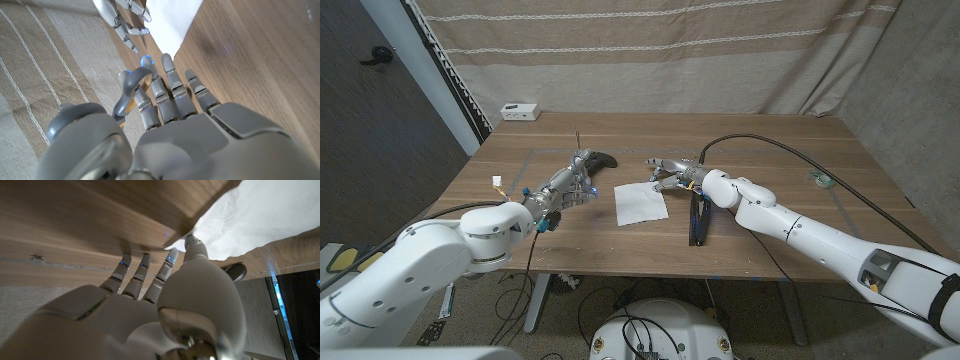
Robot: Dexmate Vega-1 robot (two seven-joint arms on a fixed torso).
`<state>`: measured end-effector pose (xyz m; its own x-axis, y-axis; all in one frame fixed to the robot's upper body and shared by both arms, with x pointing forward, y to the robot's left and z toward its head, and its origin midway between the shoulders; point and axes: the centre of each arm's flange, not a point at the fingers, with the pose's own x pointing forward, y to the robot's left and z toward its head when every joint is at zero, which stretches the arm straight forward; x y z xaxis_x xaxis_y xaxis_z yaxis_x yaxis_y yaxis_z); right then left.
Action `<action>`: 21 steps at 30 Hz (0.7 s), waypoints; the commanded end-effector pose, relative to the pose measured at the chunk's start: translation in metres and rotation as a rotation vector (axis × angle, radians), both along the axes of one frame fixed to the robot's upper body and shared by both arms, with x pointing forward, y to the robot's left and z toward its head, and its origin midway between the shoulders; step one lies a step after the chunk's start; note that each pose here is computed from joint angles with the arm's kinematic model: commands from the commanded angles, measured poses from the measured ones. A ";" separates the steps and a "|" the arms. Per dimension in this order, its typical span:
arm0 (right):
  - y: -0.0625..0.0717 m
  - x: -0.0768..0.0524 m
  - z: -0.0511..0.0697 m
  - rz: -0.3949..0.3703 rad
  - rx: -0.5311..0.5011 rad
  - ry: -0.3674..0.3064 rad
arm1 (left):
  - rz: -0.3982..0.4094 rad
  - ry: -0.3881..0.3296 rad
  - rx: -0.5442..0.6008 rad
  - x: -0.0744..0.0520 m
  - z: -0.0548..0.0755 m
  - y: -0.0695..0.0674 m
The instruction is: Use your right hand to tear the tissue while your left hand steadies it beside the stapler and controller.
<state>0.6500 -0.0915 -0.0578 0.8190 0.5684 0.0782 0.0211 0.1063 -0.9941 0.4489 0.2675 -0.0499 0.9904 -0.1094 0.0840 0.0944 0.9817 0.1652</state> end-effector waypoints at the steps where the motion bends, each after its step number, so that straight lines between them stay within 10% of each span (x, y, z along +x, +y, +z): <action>1: 0.000 0.006 -0.015 0.013 -0.021 0.020 | 0.006 -0.001 -0.006 -0.003 -0.002 -0.003; 21: -0.010 0.006 -0.010 0.037 0.109 0.079 | -0.001 -0.011 -0.009 -0.003 -0.004 -0.006</action>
